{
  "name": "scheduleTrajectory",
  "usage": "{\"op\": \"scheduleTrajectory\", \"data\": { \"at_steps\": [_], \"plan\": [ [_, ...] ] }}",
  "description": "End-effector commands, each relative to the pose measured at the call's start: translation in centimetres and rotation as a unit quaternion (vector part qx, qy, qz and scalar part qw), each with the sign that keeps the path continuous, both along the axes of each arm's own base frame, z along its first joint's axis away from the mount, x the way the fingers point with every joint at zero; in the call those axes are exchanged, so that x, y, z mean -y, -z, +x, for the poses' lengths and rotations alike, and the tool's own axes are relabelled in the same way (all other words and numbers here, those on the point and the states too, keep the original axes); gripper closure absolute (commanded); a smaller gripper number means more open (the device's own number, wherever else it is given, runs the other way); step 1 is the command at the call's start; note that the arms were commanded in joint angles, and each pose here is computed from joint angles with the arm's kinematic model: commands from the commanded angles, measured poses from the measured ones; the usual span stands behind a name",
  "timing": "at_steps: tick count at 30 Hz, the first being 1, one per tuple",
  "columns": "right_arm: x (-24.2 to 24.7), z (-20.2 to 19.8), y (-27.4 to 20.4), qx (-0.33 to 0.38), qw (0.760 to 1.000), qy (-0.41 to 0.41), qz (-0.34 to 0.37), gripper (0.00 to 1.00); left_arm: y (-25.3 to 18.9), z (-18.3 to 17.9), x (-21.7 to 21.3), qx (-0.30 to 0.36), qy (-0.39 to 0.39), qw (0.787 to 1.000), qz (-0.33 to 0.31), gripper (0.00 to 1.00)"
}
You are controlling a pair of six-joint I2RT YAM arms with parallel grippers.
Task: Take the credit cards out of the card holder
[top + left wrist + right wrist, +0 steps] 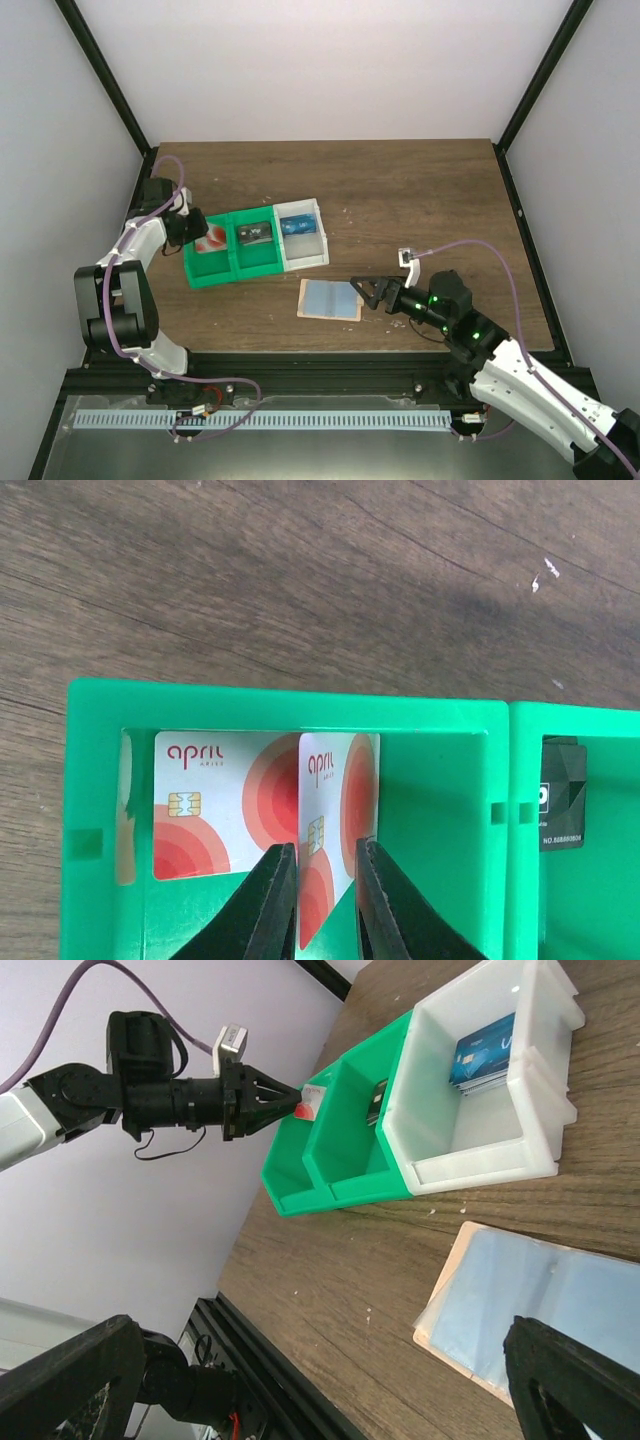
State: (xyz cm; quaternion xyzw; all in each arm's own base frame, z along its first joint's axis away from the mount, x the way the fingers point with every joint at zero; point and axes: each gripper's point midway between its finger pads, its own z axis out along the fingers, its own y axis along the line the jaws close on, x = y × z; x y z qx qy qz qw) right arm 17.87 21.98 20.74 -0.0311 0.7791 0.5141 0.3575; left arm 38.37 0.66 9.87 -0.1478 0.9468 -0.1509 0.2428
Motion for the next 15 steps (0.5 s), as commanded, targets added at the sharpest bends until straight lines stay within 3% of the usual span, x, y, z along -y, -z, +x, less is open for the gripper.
{"op": "scheduleTrajectory", "data": {
  "at_steps": [1, 10, 15],
  "plan": [
    [0.3, 0.3, -1.8, 0.014, 1.000, 0.015, 0.011, 0.00, -1.9, 1.7, -0.2, 0.037, -0.007, 0.999, 0.006, 0.80],
    [0.8, 0.7, -0.6, 0.004, 0.999, 0.034, -0.003, 0.00, -4.7, 2.2, -1.1, 0.085, -0.050, 0.995, 0.019, 0.69],
    [1.5, 1.2, 0.2, 0.000, 0.998, 0.055, -0.028, 0.00, -6.0, 1.8, 0.1, 0.113, -0.043, 0.993, -0.005, 0.66]
  ]
}}
